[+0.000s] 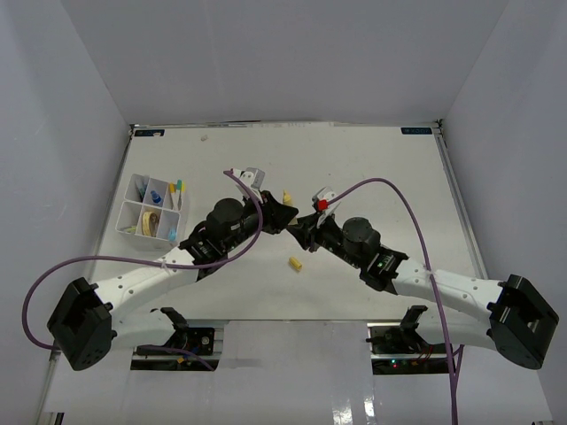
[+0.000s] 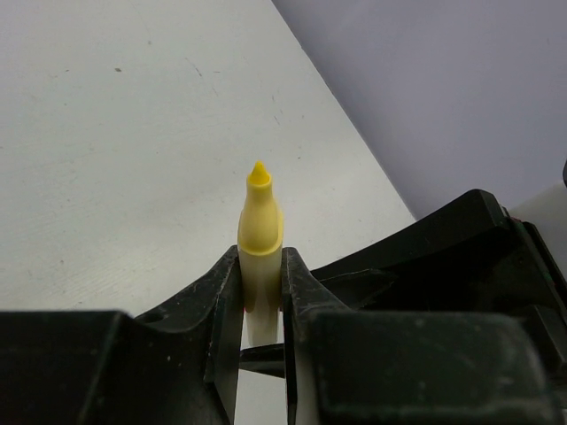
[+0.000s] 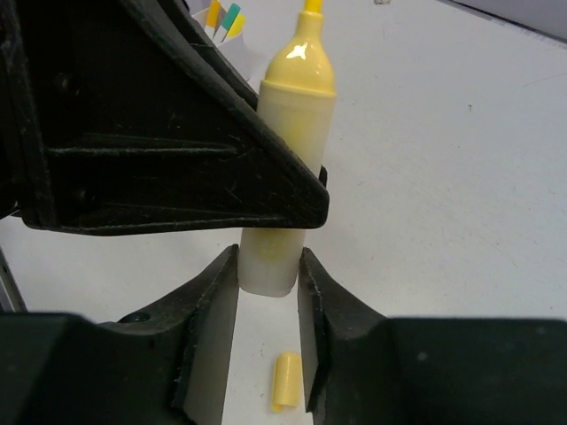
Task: Sort the stationery into containers
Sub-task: Pick up the pen from the center of the board.
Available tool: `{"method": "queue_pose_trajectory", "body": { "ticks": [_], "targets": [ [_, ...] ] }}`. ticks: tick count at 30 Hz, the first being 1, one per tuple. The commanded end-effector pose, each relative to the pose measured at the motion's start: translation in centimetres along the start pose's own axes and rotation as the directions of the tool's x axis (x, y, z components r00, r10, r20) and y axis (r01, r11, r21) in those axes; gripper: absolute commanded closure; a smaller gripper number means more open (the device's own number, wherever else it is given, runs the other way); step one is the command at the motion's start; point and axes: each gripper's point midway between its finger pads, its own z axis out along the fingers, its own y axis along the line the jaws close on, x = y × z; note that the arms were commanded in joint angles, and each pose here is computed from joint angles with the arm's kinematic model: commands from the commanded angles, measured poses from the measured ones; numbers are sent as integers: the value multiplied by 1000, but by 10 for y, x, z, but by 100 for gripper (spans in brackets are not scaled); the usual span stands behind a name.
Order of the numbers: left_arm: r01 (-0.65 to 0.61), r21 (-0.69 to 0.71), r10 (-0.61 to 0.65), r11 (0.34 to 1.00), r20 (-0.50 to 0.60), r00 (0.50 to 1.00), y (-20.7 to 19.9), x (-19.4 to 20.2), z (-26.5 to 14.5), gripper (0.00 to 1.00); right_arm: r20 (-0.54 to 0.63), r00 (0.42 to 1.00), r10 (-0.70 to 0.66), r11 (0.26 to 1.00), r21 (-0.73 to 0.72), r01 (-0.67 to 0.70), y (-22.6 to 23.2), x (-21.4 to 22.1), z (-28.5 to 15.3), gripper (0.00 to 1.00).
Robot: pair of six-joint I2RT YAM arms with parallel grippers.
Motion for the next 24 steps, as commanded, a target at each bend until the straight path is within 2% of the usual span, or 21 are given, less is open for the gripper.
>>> {"method": "queue_pose_trajectory", "body": {
  "ticks": [1, 5, 6, 10, 11, 24],
  "targets": [
    [-26, 46, 27, 999, -10, 1000, -15, -9, 0, 100, 27, 999, -18, 1000, -6, 19, 1, -7, -2, 69],
    [-25, 45, 25, 999, -14, 1000, -15, -7, 0, 100, 33, 999, -12, 1000, -3, 12, 1, -9, -3, 81],
    [-22, 47, 22, 999, -14, 1000, -14, -6, 0, 90, 40, 999, 1, 1000, -2, -1, 1, -10, -3, 82],
    [0, 55, 1, 998, -17, 1000, -13, -1, 0, 65, 69, 997, 47, 999, 12, -48, 0, -17, -5, 84],
    [3, 58, -2, 998, -15, 1000, -14, 0, 0, 64, 74, 996, 55, 998, 15, -56, 0, -17, -5, 85],
    [21, 64, -23, 998, 35, 999, -9, -1, 0, 59, 125, 983, 132, 991, 2, -133, 4, -29, -5, 87]
  ]
}}
